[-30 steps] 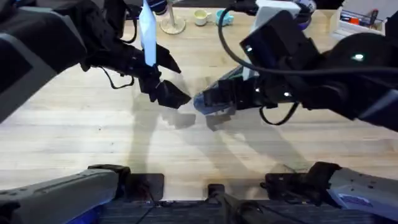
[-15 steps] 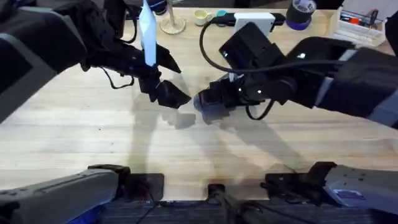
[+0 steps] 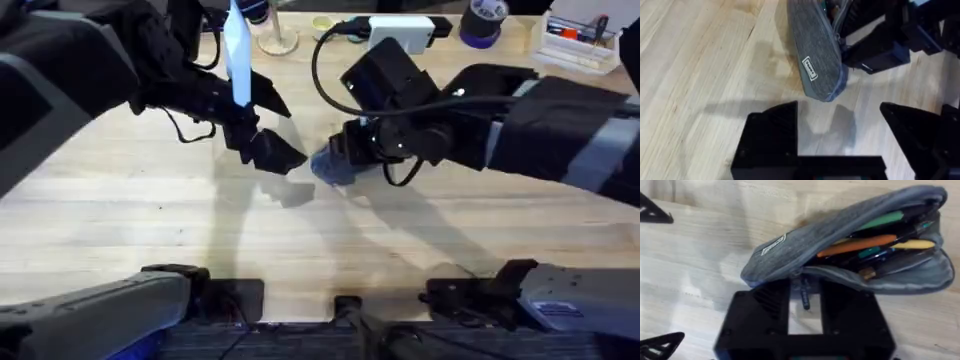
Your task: Unzip the bag, pick up the pens from the table one at a time and place them inside, then zip the bag closed.
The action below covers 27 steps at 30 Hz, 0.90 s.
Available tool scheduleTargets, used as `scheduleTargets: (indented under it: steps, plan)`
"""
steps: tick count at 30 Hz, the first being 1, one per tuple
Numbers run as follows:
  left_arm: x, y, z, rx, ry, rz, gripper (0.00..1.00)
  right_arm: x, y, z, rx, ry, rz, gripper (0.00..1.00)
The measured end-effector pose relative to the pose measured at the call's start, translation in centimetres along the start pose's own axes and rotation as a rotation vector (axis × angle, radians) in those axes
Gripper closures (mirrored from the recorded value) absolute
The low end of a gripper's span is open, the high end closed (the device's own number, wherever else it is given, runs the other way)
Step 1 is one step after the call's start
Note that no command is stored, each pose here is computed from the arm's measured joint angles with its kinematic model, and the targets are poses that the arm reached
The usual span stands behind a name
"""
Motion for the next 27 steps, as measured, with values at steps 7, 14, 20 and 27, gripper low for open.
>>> scheduleTargets:
  steps: [7,14,20,27]
  plan:
    - [0.00,0.00,0.00,0.000,0.000,0.000,0.008,0.17,-0.06,-0.13,0.004,0.004,0.006,0.912]
    - [0.00,0.00,0.00,0.000,0.000,0.000,0.008,0.17,-0.06,-0.14,0.004,0.005,0.005,0.964]
    - [0.00,0.00,0.00,0.000,0.000,0.000,0.008,0.18,-0.06,-0.13,0.003,0.005,0.005,0.968]
    - [-0.02,0.00,-0.01,0.000,0.001,-0.001,0.008,0.26,0.35,0.01,-0.007,0.045,0.018,0.968]
Point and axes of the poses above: each hand's point on the last joint's axis, 136 mm out from that joint toward the fingers, its own y axis back along the fingers, its own x axis along the line the jaws close on, z = x × y, the point moved 7 cm from there along y, back along the fingers, and after that the axes turned 15 degrees about -y, right-handed, at the moved point
